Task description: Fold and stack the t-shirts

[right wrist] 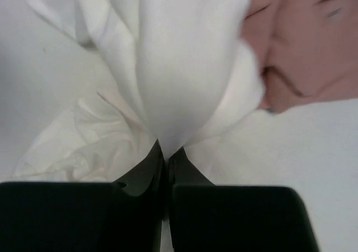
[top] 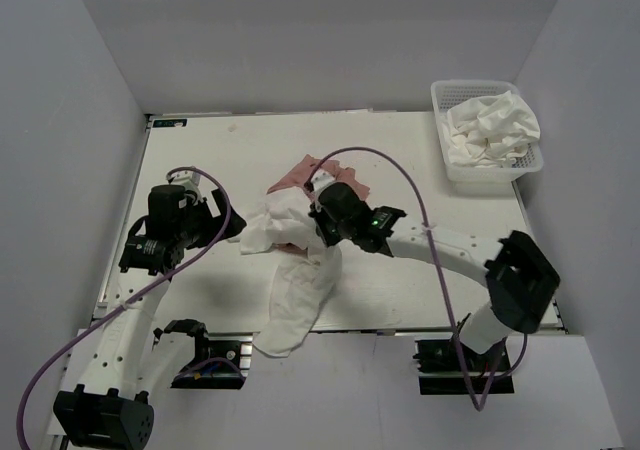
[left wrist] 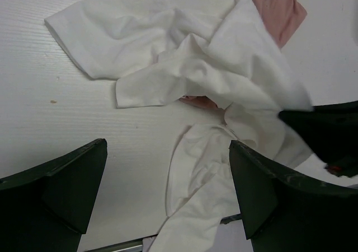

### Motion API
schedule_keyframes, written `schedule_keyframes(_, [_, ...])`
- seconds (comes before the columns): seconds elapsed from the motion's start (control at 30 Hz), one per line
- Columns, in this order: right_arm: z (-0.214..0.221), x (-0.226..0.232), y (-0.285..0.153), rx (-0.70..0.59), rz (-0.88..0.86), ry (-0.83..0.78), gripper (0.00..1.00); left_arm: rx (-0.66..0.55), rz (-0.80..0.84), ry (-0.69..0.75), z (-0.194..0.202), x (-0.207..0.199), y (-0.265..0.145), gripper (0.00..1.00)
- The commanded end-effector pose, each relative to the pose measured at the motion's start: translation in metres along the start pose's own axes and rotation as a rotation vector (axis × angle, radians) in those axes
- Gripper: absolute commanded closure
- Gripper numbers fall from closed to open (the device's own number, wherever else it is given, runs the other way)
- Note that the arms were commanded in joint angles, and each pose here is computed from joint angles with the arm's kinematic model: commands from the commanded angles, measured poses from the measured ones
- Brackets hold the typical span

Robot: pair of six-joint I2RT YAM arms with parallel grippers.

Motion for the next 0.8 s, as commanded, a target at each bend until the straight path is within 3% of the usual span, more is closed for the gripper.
schedule_keyframes(0.0, [-0.077,-0.046,-0.06,-0.295,0.234,0.044,1.0,-0.003,0.001,-0.009,0.002,0.001,-0.003,0.0])
schedule_keyframes(0.03, [-0.091,-0.058,-0.076,-0.368,0.292,0.052,1.0,-0.003,0.001,-0.009,0.002,0.001,-0.003,0.0])
schedule_keyframes(0.1, [-0.114,-0.111,-0.119,-0.494,0.563,0.103,1.0,0.0,0.02,-0.036,0.003,-0.002,-0.001,0.0])
schedule_keyframes(0.13, [-0.13,-0.114,-0.136,-0.566,0.573,0.109,1.0,0.022,0.016,-0.049,0.008,0.0,0.003,0.0])
schedule_keyframes(0.2, [-0.134,-0.152,-0.167,-0.579,0.766,0.093,1.0,0.028,0.027,-0.058,0.007,-0.003,0.005,0.0])
schedule_keyframes(0.27, [-0.155,-0.182,-0.219,-0.721,0.903,0.138,1.0,0.035,0.022,-0.06,0.008,-0.002,0.007,0.0])
schedule_keyframes(0.37, [-0.179,-0.217,-0.279,-0.836,1.057,0.126,1.0,0.043,0.027,-0.071,0.004,-0.006,0.012,0.0])
schedule_keyframes(0.57, [-0.225,-0.28,-0.363,-0.858,1.353,0.053,1.0,0.073,0.046,-0.083,0.002,-0.013,0.022,0.0])
schedule_keyframes(0.73, [-0.237,-0.348,-0.382,-0.813,1.502,0.047,1.0,0.091,0.008,-0.083,0.005,-0.004,0.032,0.0])
schedule_keyframes(0.77, [-0.242,-0.353,-0.4,-0.856,1.526,0.069,1.0,0.098,0.002,-0.085,0.006,-0.003,0.034,0.0])
Point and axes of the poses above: each gripper's point midway between its finger pads, its own y axis out along the fingers, its own x axis along the line the jaws close on, z = x × y, the point moved 1 cm from there along -y, back along the fingers, and after that the axes turned 13 degrees about -y, right-handed, at the moved point
